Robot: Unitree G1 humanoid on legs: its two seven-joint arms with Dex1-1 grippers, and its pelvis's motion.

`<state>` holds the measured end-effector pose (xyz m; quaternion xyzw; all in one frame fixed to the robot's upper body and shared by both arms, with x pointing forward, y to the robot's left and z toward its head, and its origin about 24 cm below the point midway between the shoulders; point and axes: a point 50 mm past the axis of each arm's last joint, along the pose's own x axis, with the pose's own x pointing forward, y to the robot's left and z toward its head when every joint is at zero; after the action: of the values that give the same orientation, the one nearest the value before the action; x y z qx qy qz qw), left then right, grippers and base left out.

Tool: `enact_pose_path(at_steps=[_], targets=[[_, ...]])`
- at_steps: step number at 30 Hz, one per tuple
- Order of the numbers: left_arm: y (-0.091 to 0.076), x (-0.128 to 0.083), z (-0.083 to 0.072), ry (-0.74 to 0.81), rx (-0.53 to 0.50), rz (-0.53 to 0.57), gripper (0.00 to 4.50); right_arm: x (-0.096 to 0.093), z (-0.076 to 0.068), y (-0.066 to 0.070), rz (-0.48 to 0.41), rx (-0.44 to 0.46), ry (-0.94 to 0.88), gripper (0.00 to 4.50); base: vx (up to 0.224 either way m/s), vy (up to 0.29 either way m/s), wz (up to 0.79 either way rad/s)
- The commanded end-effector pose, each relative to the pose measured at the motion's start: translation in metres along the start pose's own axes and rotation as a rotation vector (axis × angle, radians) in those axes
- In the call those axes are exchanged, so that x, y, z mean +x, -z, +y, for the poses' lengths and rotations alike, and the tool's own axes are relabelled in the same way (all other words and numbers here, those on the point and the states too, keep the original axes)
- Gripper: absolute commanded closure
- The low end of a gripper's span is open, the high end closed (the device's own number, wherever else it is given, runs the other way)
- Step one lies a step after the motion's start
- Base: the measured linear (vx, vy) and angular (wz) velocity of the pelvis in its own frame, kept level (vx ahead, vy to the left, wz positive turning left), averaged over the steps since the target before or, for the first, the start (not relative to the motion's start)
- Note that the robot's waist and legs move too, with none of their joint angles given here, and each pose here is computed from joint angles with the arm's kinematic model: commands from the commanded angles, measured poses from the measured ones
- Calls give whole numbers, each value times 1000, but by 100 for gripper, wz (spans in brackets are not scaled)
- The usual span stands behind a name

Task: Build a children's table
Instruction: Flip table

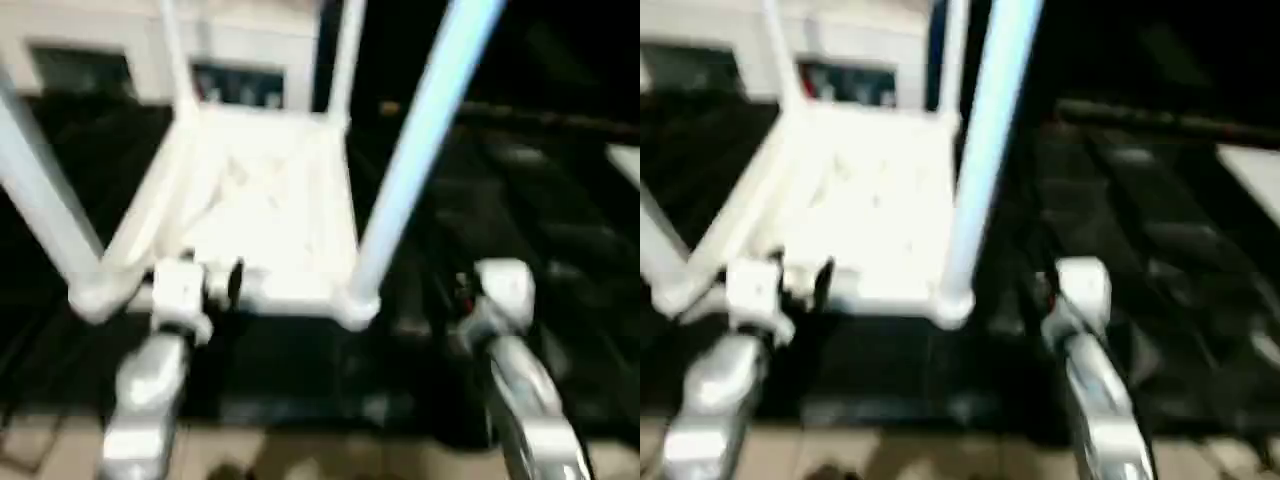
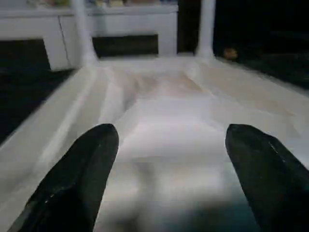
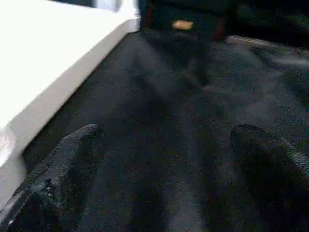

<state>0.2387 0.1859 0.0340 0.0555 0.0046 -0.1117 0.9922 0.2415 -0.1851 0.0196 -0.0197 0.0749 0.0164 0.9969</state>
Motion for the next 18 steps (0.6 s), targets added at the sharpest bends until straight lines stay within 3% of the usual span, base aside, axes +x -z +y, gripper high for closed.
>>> enact_pose_path(at_steps=[1,3,7,8,9,14,18], targets=[[-12,3,-4,71,-14,-44,28,-7,-9,-2,-10,-12,35,0,-56,23,-5],[-17,-4,3,42,-13,-78,28,-12,-10,-3,-33,14,8,0,-88,26,23],[-32,-22,20,-68,-20,-201,3,-25,10,-16,-113,156,-281,0,-50,39,5],[-32,-22,21,-70,-18,-203,3,-25,11,-16,-114,157,-288,0,0,0,0],[-37,-30,27,-114,6,-248,3,-32,19,-19,-125,179,-411,0,0,0,0],[-43,-45,41,-235,-16,-334,3,-47,28,-20,-90,207,-607,0,0,0,0],[-36,-69,50,-391,-6,-339,3,-46,23,-21,-103,151,-581,0,0,0,0]])
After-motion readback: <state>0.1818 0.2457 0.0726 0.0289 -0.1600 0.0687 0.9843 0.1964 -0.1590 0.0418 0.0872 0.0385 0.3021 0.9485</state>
